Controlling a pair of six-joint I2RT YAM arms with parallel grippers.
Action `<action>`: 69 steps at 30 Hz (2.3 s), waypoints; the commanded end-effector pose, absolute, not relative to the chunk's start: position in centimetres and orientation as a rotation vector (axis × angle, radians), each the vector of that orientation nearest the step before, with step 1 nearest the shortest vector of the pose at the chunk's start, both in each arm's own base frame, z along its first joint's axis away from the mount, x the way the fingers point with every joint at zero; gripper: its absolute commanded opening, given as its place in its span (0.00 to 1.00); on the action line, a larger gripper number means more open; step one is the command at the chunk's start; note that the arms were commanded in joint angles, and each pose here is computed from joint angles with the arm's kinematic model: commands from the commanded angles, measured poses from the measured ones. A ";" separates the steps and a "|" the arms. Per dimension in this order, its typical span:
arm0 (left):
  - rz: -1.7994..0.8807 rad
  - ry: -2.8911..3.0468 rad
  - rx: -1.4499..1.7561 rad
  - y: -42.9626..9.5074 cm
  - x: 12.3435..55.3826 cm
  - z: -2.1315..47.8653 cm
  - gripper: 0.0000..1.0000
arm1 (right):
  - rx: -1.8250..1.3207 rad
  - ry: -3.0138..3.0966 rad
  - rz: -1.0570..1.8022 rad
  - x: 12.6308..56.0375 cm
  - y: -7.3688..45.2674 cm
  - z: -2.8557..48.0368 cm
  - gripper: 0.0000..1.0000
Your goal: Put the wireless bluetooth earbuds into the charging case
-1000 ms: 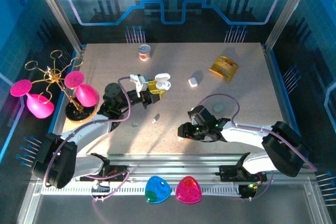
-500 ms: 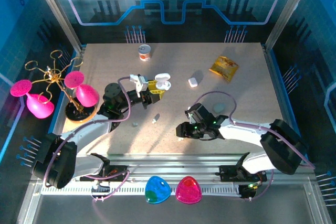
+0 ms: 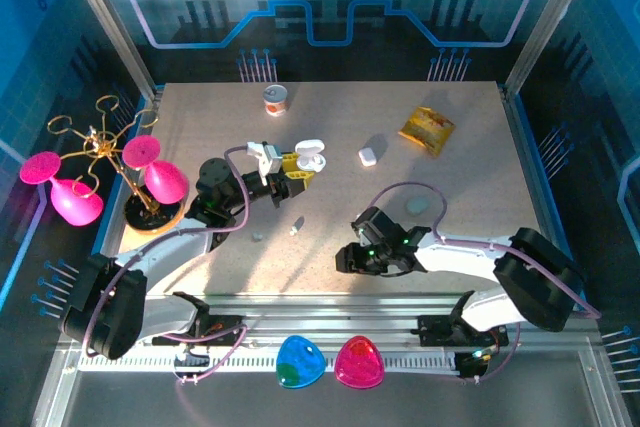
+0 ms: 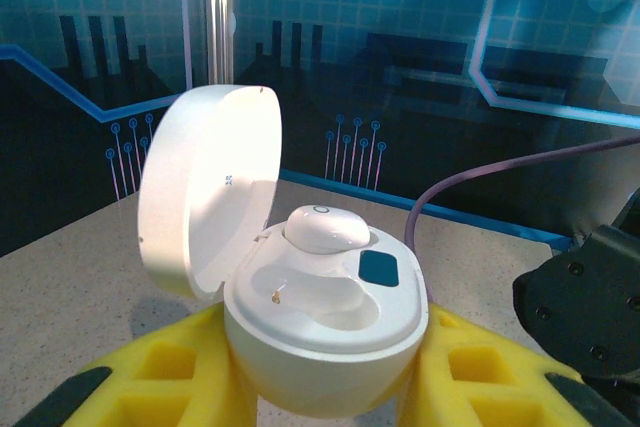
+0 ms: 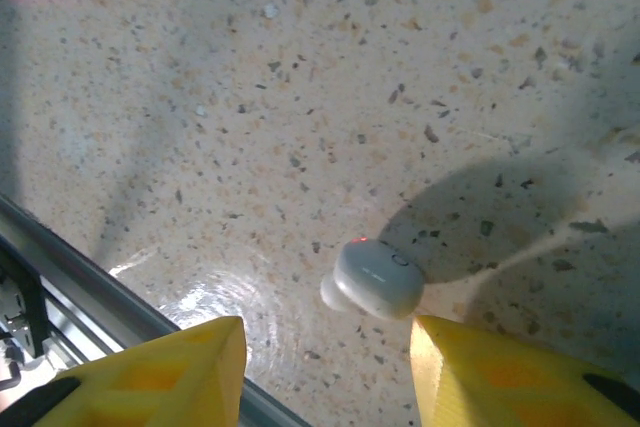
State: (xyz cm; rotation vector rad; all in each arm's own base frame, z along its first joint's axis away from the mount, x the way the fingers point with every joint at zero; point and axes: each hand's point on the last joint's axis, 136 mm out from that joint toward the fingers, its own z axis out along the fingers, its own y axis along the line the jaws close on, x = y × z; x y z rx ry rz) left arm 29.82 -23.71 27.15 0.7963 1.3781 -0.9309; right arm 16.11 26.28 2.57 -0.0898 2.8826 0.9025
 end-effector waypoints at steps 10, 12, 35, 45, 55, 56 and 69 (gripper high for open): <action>-0.884 1.366 0.785 -22.9 30.0 27.8 0.24 | -0.172 2.879 0.878 18.2 28.0 2.8 0.43; -0.879 1.370 0.779 -22.7 30.1 27.7 0.24 | -0.193 2.880 0.864 18.5 28.1 3.0 0.43; -0.797 1.413 0.680 -20.8 31.3 27.4 0.24 | -0.321 2.888 0.420 19.5 25.7 4.5 0.37; -0.704 1.427 0.546 -18.1 33.4 27.6 0.25 | -0.339 2.835 -0.137 19.3 24.8 5.5 0.29; -0.722 1.422 0.542 -18.1 33.2 27.4 0.25 | -0.425 2.840 -0.275 18.8 26.8 4.6 0.26; -0.722 1.421 0.542 -18.1 33.2 27.4 0.25 | -0.433 2.841 -0.287 18.8 26.9 4.5 0.26; -0.728 1.419 0.547 -18.2 33.2 27.5 0.25 | -0.479 2.885 -0.289 18.3 27.9 2.7 0.23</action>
